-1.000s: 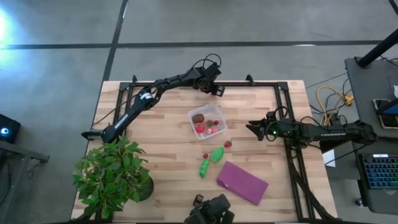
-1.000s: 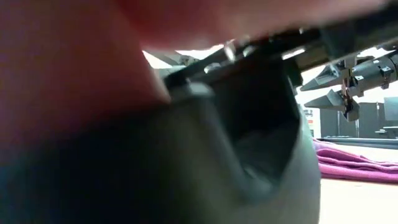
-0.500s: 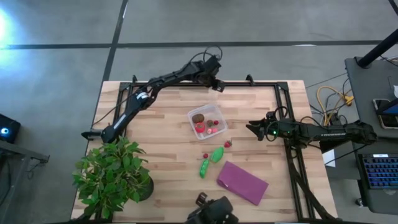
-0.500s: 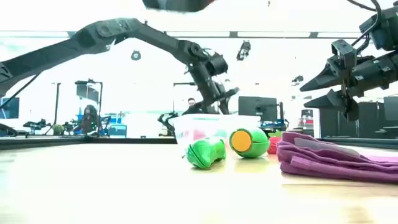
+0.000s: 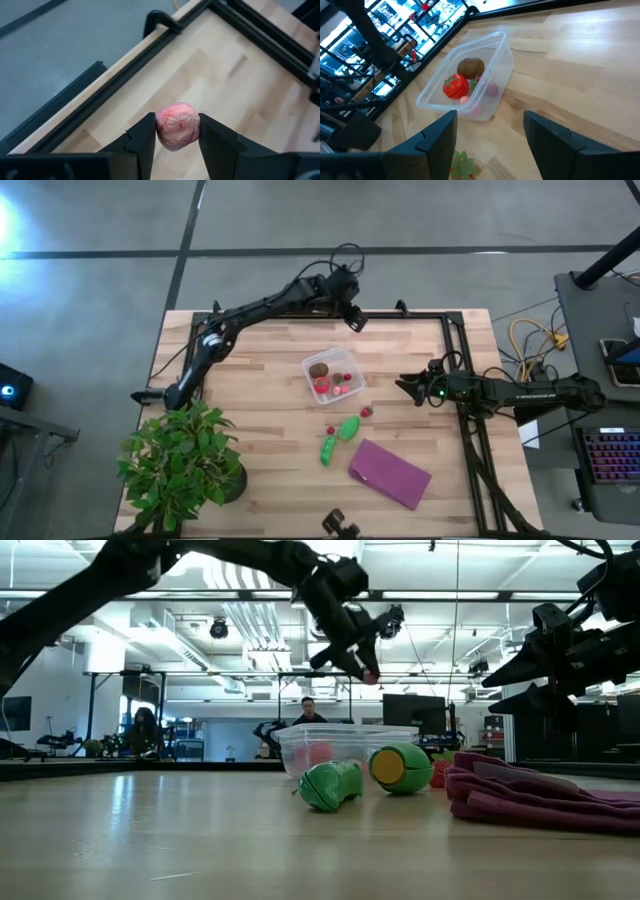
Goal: Pick and placing Produce into tupperware
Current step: Put the pink peach into the transparent bin
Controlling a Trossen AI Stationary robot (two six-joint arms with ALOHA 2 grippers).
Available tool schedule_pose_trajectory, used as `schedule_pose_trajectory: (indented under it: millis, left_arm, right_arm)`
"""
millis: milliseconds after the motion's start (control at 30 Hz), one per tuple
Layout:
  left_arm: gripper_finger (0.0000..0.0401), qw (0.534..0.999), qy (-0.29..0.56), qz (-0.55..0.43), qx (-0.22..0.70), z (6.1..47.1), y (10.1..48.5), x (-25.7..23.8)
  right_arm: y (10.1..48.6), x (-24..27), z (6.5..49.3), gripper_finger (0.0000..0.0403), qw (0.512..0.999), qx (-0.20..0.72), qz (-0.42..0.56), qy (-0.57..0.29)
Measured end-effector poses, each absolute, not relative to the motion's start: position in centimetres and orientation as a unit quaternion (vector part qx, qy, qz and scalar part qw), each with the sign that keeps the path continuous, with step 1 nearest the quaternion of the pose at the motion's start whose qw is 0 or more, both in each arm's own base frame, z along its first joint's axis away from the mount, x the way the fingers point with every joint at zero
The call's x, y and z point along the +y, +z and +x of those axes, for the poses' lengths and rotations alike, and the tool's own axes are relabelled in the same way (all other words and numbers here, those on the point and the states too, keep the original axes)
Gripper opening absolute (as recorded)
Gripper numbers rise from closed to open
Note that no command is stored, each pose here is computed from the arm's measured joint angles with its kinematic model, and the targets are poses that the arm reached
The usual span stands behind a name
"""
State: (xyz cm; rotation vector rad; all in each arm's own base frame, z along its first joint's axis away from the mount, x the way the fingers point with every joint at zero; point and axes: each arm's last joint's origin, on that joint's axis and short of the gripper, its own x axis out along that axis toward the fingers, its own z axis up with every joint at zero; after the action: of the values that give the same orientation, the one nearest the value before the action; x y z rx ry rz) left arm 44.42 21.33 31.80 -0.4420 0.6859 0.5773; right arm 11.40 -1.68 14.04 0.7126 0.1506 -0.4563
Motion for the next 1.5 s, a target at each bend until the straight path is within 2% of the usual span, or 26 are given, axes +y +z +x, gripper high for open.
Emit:
schedule_pose_trajectory:
  millis: [333,600,967,1200,1500]
  left_arm:
    - [0.0120,0.889,0.236,-0.193,0.343,45.9,32.1,17.0]
    - [0.0120,0.872,0.213,-0.186,0.400,46.4,29.9,14.1]
    - [0.0120,0.822,0.203,-0.190,0.497,44.0,25.9,10.6]
    - [0.0120,0.783,0.229,-0.217,0.536,41.8,23.0,10.0]
    - [0.0120,0.797,0.224,-0.203,0.523,42.0,21.9,9.9]
  right_arm:
    - [14.0,-1.7,11.4,0.0219,0.909,0.073,0.345,-0.221]
    - [14.0,-1.7,11.4,0.0219,0.909,0.073,0.345,-0.221]
    - [14.0,-1.7,11.4,0.0219,0.909,0.073,0.345,-0.221]
    - [14.0,-1.7,11.4,0.0219,0.909,0.073,0.345,-0.221]
    - [14.0,-1.7,11.4,0.0219,0.909,0.073,0.345,-0.221]
